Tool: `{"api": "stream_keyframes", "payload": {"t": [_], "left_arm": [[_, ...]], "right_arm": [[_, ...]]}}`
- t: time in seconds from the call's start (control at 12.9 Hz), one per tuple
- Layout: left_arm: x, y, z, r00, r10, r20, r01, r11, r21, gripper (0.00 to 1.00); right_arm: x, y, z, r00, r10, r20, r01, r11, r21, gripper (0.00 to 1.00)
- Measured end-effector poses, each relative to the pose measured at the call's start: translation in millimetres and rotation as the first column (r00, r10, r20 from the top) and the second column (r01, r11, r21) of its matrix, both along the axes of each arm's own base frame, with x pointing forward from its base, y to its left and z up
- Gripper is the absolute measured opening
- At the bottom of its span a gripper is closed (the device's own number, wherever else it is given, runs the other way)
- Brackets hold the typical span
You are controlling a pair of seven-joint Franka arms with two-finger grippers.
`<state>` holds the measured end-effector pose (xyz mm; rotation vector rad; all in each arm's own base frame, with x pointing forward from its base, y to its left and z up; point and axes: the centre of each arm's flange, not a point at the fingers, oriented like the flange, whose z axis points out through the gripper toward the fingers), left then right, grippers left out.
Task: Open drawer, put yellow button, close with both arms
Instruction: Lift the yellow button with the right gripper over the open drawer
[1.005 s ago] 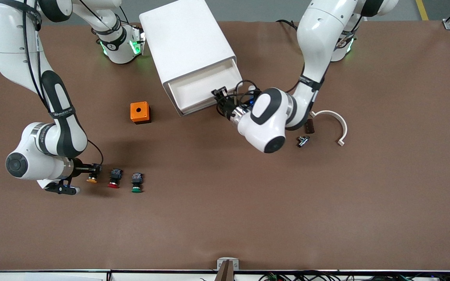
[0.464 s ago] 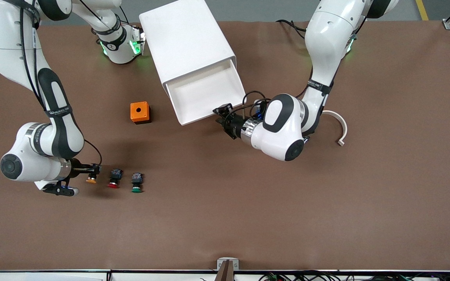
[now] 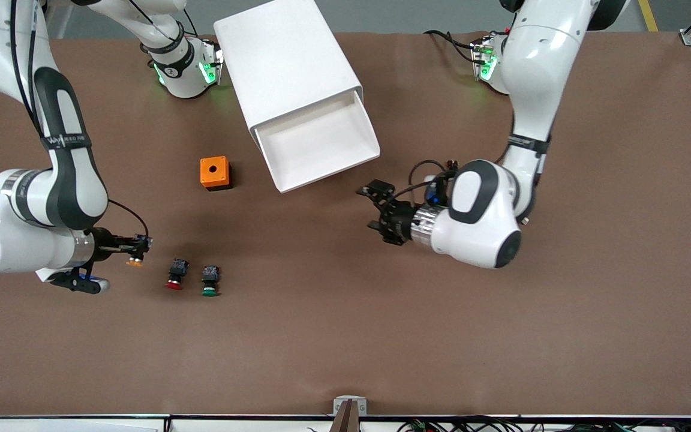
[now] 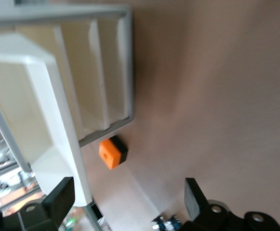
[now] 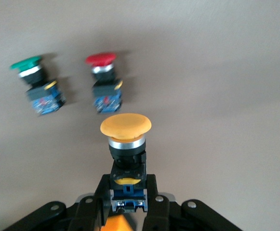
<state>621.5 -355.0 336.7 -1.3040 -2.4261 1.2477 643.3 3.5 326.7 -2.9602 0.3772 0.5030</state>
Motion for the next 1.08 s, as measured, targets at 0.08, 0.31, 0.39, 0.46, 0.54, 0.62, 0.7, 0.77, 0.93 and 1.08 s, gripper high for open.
{"api": "stream_keyframes", "payload": {"t": [0.08,0.31,0.39,0.46,0.54,0.62,0.7,0.77,0.93,1.08], "left_arm": [[7.4,20.9,14.2,0.999,-0.026,0.039,0.024,0.998,0.054,1.00],[22.2,67.9,47.7,0.968,-0.158,0.196,0.122,0.975,0.187,1.00],[24.1,77.6,56.5,0.944,-0.221,0.243,0.169,0.961,0.218,1.00],[24.8,84.1,63.2,0.918,-0.281,0.279,0.215,0.946,0.244,1.00],[25.2,89.5,67.9,0.894,-0.331,0.303,0.255,0.930,0.266,1.00],[25.4,94.0,70.6,0.871,-0.373,0.318,0.290,0.915,0.280,1.00],[25.8,96.9,72.9,0.849,-0.409,0.334,0.321,0.902,0.289,1.00],[26.1,99.6,77.2,0.823,-0.446,0.353,0.354,0.887,0.296,1.00],[23.6,106.1,88.8,0.757,-0.536,0.374,0.431,0.840,0.330,1.00],[19.9,110.1,97.3,0.685,-0.615,0.390,0.515,0.788,0.337,1.00]], "right_arm": [[-6.6,15.2,16.5,0.999,-0.029,-0.029,0.029,1.000,-0.011,0.33],[-32.4,67.9,67.4,0.987,-0.120,-0.108,0.113,0.991,-0.073,0.33],[-40.7,86.0,84.0,0.981,-0.156,-0.115,0.145,0.985,-0.099,0.33],[-48.7,104.1,98.9,0.975,-0.192,-0.114,0.177,0.976,-0.125,0.33],[-56.8,121.9,111.1,0.967,-0.230,-0.113,0.211,0.965,-0.153,0.33],[-64.9,140.4,121.3,0.955,-0.275,-0.108,0.252,0.950,-0.184,0.33],[-73.2,160.2,130.0,0.938,-0.331,-0.100,0.304,0.927,-0.219,0.33],[-82.7,182.5,138.7,0.917,-0.390,-0.084,0.358,0.898,-0.254,0.33],[-103.9,228.7,153.1,0.870,-0.491,-0.043,0.456,0.834,-0.311,0.33],[-124.3,274.0,160.8,0.828,-0.561,-0.003,0.527,0.780,-0.336,0.33]]}}
